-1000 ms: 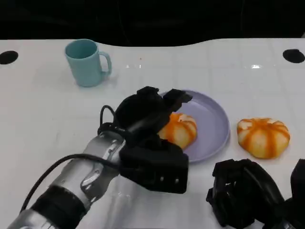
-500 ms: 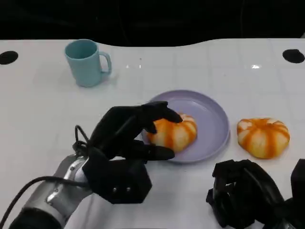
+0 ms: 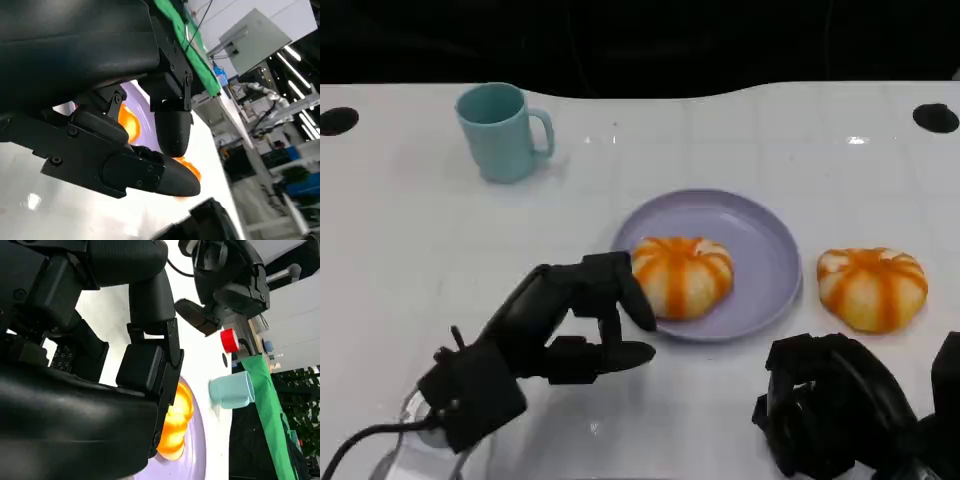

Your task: Grasp the bread from the table and place it into the plate.

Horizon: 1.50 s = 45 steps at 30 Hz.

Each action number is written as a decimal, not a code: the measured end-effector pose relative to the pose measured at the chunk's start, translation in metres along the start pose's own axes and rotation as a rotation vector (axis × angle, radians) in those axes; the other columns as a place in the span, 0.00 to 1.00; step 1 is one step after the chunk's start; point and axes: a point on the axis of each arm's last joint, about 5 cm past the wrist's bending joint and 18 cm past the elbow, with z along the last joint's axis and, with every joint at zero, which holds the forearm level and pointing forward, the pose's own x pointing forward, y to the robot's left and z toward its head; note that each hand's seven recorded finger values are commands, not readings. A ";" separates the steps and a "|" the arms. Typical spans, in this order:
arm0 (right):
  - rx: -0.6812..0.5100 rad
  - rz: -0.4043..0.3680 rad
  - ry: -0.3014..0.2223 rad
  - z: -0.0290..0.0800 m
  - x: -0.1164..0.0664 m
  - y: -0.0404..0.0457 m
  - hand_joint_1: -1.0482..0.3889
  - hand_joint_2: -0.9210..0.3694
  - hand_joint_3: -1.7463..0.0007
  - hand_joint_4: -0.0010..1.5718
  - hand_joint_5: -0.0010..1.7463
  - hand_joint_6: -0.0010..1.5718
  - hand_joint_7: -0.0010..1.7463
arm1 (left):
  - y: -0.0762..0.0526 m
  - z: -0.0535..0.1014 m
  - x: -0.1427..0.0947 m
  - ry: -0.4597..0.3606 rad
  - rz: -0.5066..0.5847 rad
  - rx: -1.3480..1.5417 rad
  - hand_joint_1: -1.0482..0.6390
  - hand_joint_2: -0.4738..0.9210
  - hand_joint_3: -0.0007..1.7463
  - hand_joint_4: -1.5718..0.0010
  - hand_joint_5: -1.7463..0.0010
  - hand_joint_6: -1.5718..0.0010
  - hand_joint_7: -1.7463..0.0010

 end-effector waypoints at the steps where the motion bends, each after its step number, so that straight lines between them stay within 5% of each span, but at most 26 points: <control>1: 0.002 -0.001 0.002 0.000 0.000 0.0001 0.00 0.69 0.19 0.95 0.79 1.00 0.56 | 0.001 0.000 -0.002 0.007 0.000 -0.027 0.12 1.00 0.15 0.46 0.00 0.53 0.13; 11: 0.004 -0.008 0.006 -0.001 -0.003 0.0012 0.00 0.68 0.19 0.95 0.80 1.00 0.57 | -0.009 -0.005 -0.029 0.038 0.008 -0.316 0.13 1.00 0.19 0.43 0.00 0.49 0.10; 20: 0.000 -0.007 0.001 0.000 -0.004 0.0016 0.00 0.70 0.18 0.96 0.79 1.00 0.58 | -0.022 -0.008 -0.046 0.092 0.003 -0.545 0.16 0.99 0.11 0.37 0.00 0.43 0.09; 45: 0.002 -0.009 0.008 -0.001 -0.004 -0.0001 0.00 0.68 0.20 0.97 0.78 1.00 0.58 | -0.028 -0.017 -0.057 0.139 0.034 -0.691 0.14 0.98 0.07 0.34 0.00 0.39 0.09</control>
